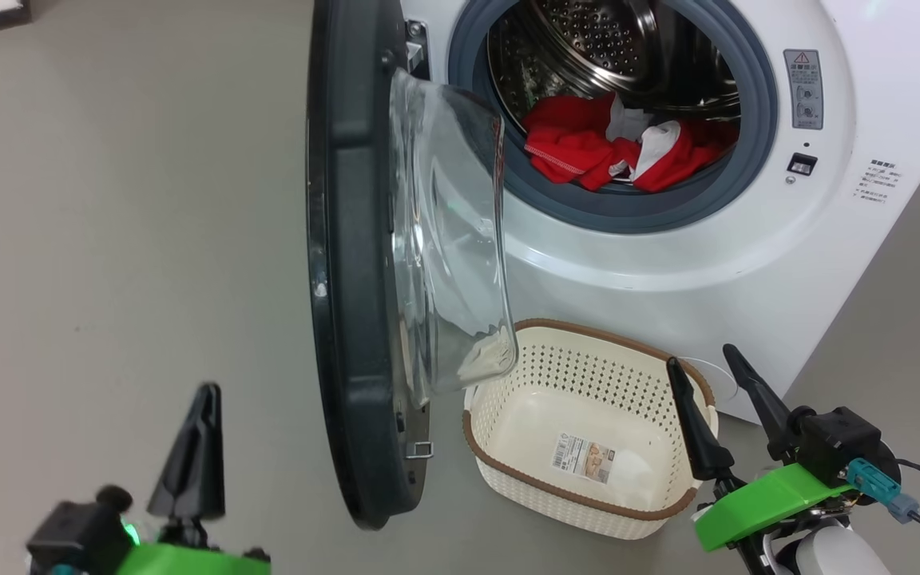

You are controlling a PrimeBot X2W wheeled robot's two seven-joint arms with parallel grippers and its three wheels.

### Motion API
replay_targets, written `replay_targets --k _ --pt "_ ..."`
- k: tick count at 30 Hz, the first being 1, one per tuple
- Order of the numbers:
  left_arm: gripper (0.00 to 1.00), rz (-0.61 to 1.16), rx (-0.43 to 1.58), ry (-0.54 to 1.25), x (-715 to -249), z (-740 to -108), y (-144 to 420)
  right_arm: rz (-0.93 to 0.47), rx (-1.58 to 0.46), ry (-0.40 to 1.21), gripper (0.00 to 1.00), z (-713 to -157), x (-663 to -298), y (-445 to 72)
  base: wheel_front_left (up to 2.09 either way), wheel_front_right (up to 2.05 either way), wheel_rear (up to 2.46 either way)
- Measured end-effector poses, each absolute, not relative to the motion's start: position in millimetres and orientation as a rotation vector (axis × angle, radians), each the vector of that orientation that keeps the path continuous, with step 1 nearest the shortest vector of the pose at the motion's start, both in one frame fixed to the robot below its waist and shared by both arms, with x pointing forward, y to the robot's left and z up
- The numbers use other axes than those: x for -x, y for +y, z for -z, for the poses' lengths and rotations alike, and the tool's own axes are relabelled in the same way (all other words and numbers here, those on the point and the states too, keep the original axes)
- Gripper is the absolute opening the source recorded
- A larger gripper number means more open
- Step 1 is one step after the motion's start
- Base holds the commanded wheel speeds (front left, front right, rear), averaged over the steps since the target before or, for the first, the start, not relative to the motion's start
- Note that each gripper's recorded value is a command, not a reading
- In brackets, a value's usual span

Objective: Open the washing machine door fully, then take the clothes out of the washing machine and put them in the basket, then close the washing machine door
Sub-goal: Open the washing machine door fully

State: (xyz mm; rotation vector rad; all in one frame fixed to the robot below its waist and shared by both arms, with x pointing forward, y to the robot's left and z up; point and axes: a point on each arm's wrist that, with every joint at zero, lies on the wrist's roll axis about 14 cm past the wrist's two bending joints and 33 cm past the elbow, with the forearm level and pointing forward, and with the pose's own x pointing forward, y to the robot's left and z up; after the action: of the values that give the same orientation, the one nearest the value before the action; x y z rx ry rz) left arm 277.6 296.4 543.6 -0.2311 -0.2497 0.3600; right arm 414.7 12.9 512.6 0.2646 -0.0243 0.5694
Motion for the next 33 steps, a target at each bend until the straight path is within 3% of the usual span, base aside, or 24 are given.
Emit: replay_targets --k 7,14,18,24,33 --pt "0.00 -0.290 0.173 -0.546 -286 -644 291 -0.564 -0.276 -0.021 1.00 -513 -414 12 0.00 0.00 0.00" --pt "0.00 -0.094 0.147 -0.736 -283 -716 237 -0.556 -0.292 -0.013 1.00 -511 -412 9 0.00 0.00 0.00" --pt "0.00 0.050 0.192 -0.696 -293 -715 195 -0.546 -0.315 -0.003 1.00 -509 -413 7 0.00 0.00 0.00" --pt "0.00 0.177 0.273 -0.473 -322 -662 154 -0.540 -0.321 0.011 1.00 -504 -415 5 0.00 0.00 0.00" --pt "0.00 0.155 0.341 -0.216 -339 -586 150 -0.527 -0.326 0.026 1.00 -497 -417 1 0.00 0.00 0.00"
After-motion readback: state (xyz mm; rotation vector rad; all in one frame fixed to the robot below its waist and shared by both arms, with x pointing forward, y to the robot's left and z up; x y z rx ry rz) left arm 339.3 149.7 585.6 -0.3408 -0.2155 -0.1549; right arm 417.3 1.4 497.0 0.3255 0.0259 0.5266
